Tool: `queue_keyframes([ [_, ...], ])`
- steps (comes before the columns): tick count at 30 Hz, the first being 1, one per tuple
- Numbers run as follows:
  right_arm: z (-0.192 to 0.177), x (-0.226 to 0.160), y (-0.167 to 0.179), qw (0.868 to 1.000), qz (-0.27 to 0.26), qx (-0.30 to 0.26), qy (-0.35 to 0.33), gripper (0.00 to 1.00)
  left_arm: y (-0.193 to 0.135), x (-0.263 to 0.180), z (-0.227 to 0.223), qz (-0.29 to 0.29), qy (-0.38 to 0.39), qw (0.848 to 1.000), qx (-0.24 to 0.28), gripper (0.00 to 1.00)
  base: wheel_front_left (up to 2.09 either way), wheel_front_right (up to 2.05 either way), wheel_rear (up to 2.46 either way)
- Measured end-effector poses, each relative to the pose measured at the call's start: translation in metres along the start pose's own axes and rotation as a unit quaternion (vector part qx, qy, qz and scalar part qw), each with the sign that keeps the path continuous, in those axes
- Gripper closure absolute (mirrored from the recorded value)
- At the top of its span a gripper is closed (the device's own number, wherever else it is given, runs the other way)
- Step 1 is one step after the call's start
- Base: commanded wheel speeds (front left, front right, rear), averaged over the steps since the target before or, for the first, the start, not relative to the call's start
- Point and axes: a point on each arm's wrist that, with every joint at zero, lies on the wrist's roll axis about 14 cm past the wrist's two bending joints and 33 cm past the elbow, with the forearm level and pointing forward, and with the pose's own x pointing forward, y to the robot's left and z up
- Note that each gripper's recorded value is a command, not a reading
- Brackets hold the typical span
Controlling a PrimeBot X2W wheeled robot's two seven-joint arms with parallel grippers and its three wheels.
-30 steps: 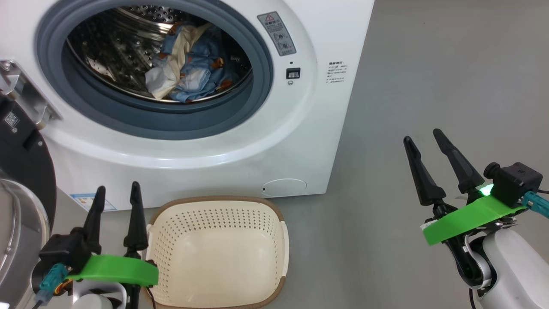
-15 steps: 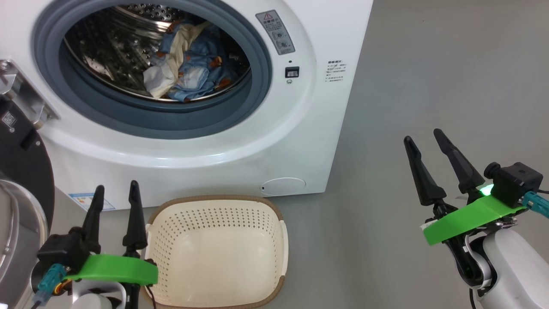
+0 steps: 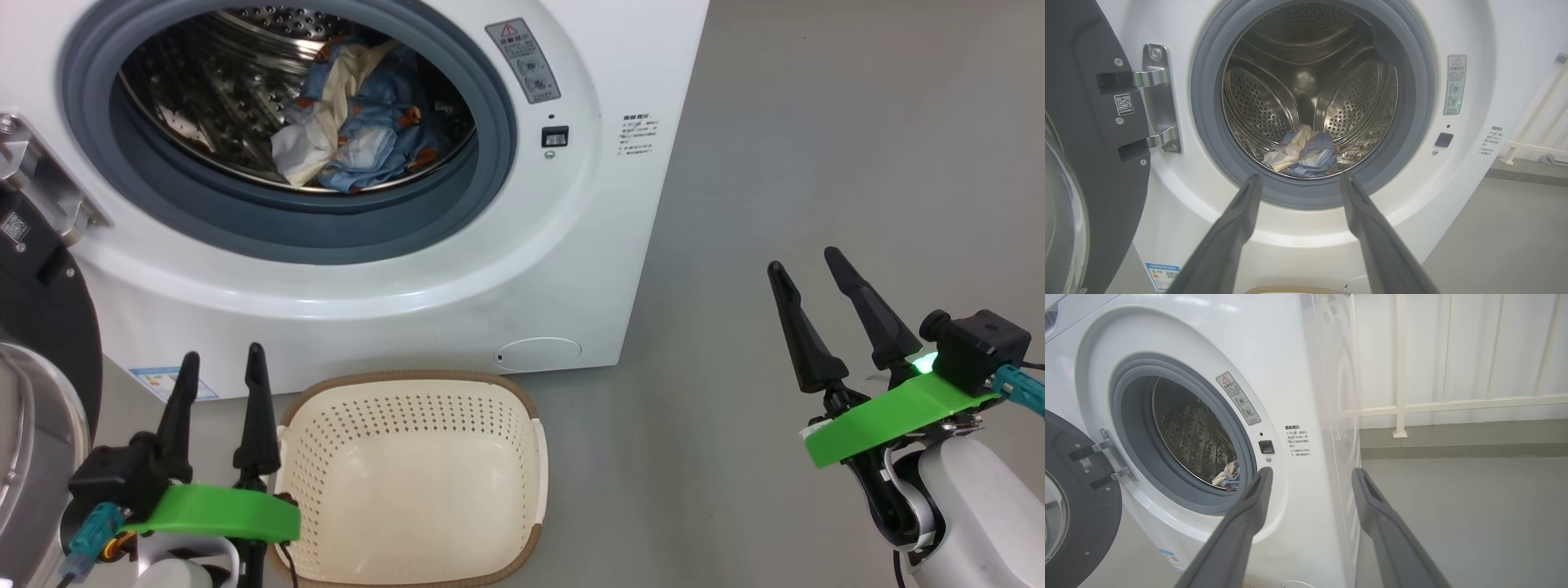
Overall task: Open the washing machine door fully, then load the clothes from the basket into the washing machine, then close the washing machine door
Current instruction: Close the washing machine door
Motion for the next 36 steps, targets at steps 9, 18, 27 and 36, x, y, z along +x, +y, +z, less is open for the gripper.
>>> queue_keyframes([
  [9,-0.0009,-0.0007,-0.0003,1.0,-0.001,0.0,0.002,0.0,-0.0012,0.0003,0.0,0.0,-0.001,1.0,-0.006,0.0,-0.77,0.74,0.03],
  [18,-0.0022,-0.0012,-0.0001,1.0,-0.001,0.0,0.004,0.0,-0.0016,0.0,0.0006,0.0,-0.002,1.0,-0.006,0.0,-1.64,1.59,0.05],
  [27,-0.0018,-0.0014,0.0011,1.0,0.001,-0.001,0.004,0.0,-0.0017,-0.0012,0.0016,0.0,-0.003,1.0,-0.005,0.0,-0.66,0.66,0.0],
  [36,-0.0028,-0.001,0.0014,1.0,0.001,0.0,0.005,0.0,-0.0012,-0.0014,0.0013,0.001,-0.002,1.0,-0.005,0.0,0.0,0.0,0.0],
])
